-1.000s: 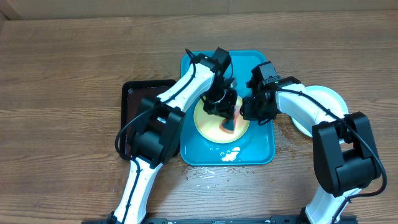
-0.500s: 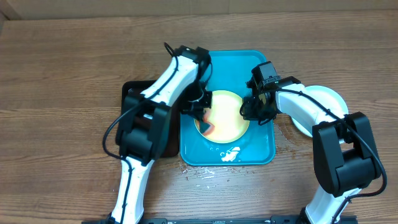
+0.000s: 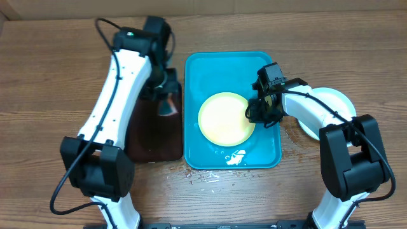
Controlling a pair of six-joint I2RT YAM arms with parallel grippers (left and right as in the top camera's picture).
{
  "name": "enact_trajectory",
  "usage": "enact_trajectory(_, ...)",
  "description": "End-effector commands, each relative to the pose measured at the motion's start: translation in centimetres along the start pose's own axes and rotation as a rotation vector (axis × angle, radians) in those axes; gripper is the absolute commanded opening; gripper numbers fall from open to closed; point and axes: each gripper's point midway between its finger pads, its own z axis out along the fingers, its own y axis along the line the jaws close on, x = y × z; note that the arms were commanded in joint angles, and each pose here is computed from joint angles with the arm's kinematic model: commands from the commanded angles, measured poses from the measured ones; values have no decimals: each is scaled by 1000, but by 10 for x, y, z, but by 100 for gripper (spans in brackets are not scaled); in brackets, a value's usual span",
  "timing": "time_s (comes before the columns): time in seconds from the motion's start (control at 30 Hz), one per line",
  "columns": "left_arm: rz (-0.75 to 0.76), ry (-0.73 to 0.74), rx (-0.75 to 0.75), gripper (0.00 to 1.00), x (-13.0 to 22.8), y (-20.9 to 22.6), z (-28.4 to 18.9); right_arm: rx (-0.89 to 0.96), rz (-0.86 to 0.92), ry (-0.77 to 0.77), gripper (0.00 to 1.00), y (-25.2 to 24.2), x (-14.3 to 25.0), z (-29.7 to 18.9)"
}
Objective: Clean dirty plates on tray and stack at the side
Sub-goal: 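Return the sponge to the black tray with the left gripper, then lift the yellow plate by its rim with the right gripper and tilt it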
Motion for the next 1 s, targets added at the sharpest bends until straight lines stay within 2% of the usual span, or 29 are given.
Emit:
enact_trajectory(0.0,-41,30,-106,4,-2,39,28,84,5,66,4,-18,17,18)
enact_trajectory(0.1,-75,61,-103,5,3,52,64,85,6,69,4,-18,18,17)
enact_trajectory(0.27,-115,124,-34,24,20,54,96,86,6,72,4,-18,19,17)
enact_trajectory(0.37,-136,109,14,44,16,54,84,105,7,80,4,-18,17,6)
enact_trajectory(0.4,-143,98,24,55,14,54,78,112,6,78,4,-18,15,0)
enact_trajectory(0.5,-170,44,64,100,5,58,49,150,-16,50,4,-11,5,-27)
enact_trajectory(0.73,-249,-182,173,100,-11,80,-53,242,-227,-109,4,46,-24,-95)
enact_trajectory(0.97,-303,-427,280,100,0,99,-147,324,-416,-342,4,121,-40,-115)
